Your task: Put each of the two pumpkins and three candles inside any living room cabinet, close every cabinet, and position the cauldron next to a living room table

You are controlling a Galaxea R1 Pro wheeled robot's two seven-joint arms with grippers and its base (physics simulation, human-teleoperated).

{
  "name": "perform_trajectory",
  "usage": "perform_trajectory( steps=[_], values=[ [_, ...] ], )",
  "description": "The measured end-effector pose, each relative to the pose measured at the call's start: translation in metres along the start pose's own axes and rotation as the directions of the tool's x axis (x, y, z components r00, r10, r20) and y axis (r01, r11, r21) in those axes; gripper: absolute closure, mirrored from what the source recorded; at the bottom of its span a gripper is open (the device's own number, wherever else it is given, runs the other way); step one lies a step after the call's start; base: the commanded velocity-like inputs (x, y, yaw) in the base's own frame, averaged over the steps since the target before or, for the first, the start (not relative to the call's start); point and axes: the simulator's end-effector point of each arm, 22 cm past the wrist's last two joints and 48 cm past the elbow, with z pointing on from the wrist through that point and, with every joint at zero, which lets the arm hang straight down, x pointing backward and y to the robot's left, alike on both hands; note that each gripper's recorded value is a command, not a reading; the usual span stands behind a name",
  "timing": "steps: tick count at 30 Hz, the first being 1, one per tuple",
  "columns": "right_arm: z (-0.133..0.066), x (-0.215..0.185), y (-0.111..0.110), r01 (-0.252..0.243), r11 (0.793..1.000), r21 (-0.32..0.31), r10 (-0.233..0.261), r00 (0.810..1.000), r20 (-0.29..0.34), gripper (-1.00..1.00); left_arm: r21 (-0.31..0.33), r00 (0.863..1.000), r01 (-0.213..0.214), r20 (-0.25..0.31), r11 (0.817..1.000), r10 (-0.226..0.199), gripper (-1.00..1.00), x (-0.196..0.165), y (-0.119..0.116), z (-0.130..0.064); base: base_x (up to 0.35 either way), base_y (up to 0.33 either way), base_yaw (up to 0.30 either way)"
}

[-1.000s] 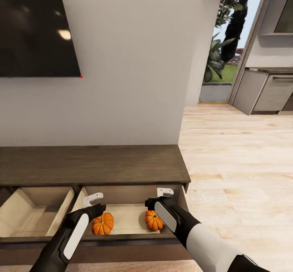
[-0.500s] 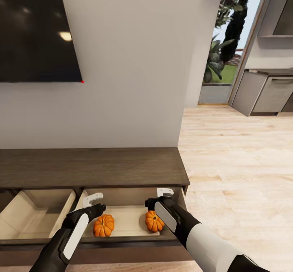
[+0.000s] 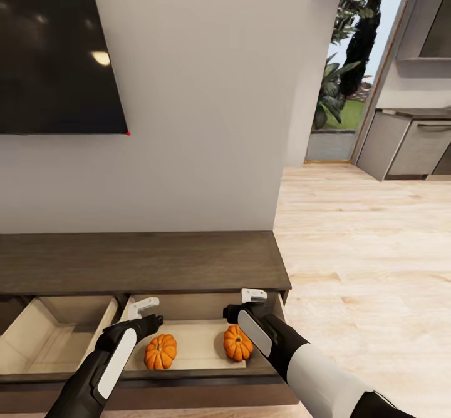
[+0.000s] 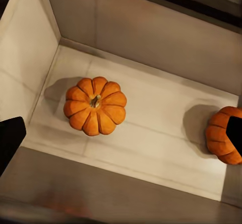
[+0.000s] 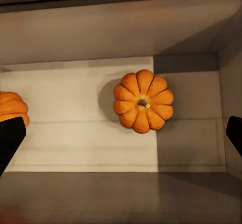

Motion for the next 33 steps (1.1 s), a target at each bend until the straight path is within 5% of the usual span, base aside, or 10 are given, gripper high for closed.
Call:
perform_trajectory(
  steps=[16,33],
  values=[
    [-0.025,-0.021,0.004,0.000,1.000,0.000,0.000,1.000,-0.001,-1.00,-0.001,1.000,0.001,-0.002,1.000,-0.001,-1.00,-0.022,-0.005,-0.024,-0.090,0.000,0.000],
    [-0.044,-0.037,0.006,0.000,1.000,0.000,0.000,1.000,-0.002,-1.00,-0.002,1.000,0.001,-0.004,1.000,-0.001,-1.00,-0.039,-0.008,-0.042,-0.296,0.000,0.000]
  ],
)
